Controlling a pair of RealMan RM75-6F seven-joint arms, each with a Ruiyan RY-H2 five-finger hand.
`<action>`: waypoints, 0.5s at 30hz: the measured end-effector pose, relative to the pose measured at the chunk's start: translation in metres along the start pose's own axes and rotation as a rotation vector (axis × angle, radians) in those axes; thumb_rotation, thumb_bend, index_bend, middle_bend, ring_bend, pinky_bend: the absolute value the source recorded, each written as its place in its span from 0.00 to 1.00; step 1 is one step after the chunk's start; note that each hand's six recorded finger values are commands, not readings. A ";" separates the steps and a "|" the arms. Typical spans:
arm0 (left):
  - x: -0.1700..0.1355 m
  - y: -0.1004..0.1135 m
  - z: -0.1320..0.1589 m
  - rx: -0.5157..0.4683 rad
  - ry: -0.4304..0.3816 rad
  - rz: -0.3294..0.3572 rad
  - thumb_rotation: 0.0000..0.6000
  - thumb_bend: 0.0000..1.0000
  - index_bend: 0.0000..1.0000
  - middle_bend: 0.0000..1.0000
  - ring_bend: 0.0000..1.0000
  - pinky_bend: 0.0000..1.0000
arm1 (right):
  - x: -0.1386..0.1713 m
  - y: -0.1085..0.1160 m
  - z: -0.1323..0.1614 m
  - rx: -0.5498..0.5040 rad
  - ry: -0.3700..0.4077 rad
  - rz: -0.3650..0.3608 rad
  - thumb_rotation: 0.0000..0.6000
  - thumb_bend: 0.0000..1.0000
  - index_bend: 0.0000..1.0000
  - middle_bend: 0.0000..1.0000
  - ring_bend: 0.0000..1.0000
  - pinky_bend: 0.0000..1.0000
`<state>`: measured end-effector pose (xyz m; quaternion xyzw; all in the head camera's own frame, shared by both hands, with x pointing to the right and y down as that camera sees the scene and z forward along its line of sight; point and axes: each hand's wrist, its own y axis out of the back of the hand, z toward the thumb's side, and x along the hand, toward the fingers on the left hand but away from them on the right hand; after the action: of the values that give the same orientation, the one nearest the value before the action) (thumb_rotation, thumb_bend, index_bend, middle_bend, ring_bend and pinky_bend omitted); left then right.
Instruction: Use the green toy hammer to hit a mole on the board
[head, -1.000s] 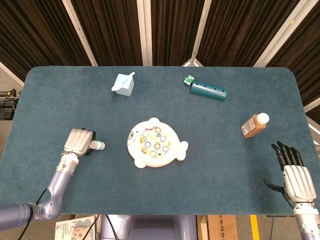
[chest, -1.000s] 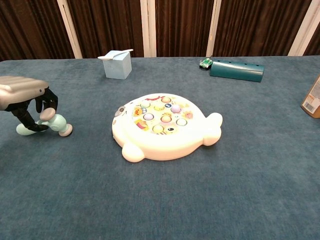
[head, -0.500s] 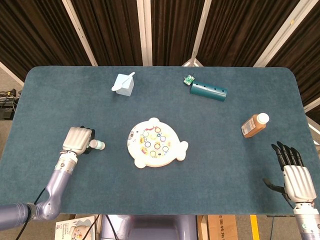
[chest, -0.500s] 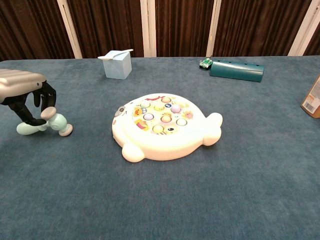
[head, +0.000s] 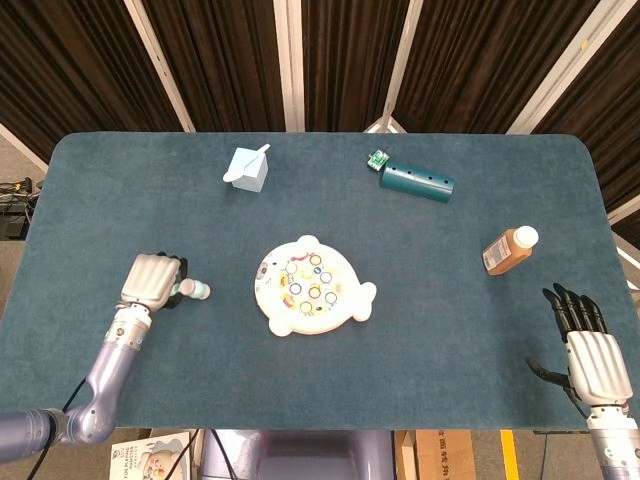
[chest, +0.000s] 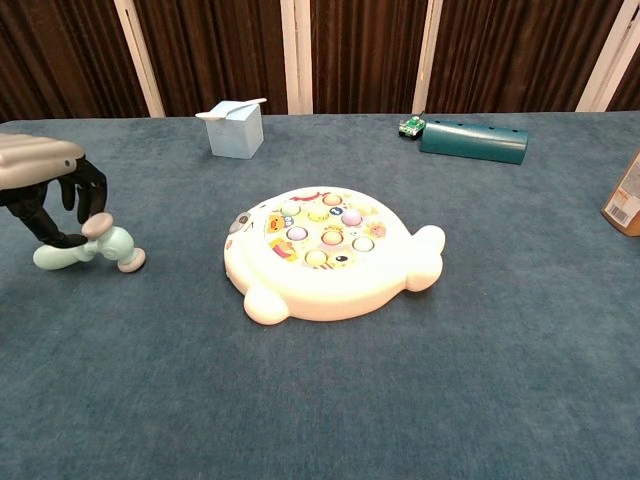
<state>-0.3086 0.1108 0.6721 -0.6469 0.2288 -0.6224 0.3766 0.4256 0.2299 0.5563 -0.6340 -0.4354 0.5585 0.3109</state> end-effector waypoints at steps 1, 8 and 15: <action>0.000 0.001 -0.002 0.001 0.004 0.003 1.00 0.41 0.49 0.44 0.37 0.49 | 0.000 0.000 0.000 0.000 0.000 0.000 1.00 0.19 0.00 0.00 0.00 0.00; -0.001 0.004 -0.007 -0.004 0.014 0.012 1.00 0.41 0.49 0.44 0.37 0.49 | 0.000 0.000 0.000 0.001 -0.001 -0.001 1.00 0.19 0.00 0.00 0.00 0.00; -0.011 0.011 -0.019 -0.026 0.025 0.029 1.00 0.41 0.48 0.44 0.37 0.49 | 0.000 0.000 0.000 0.003 -0.001 0.001 1.00 0.19 0.00 0.00 0.00 0.00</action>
<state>-0.3269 0.1087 0.6557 -0.6404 0.2510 -0.6220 0.3742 0.4257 0.2303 0.5561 -0.6336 -0.4343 0.5595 0.3112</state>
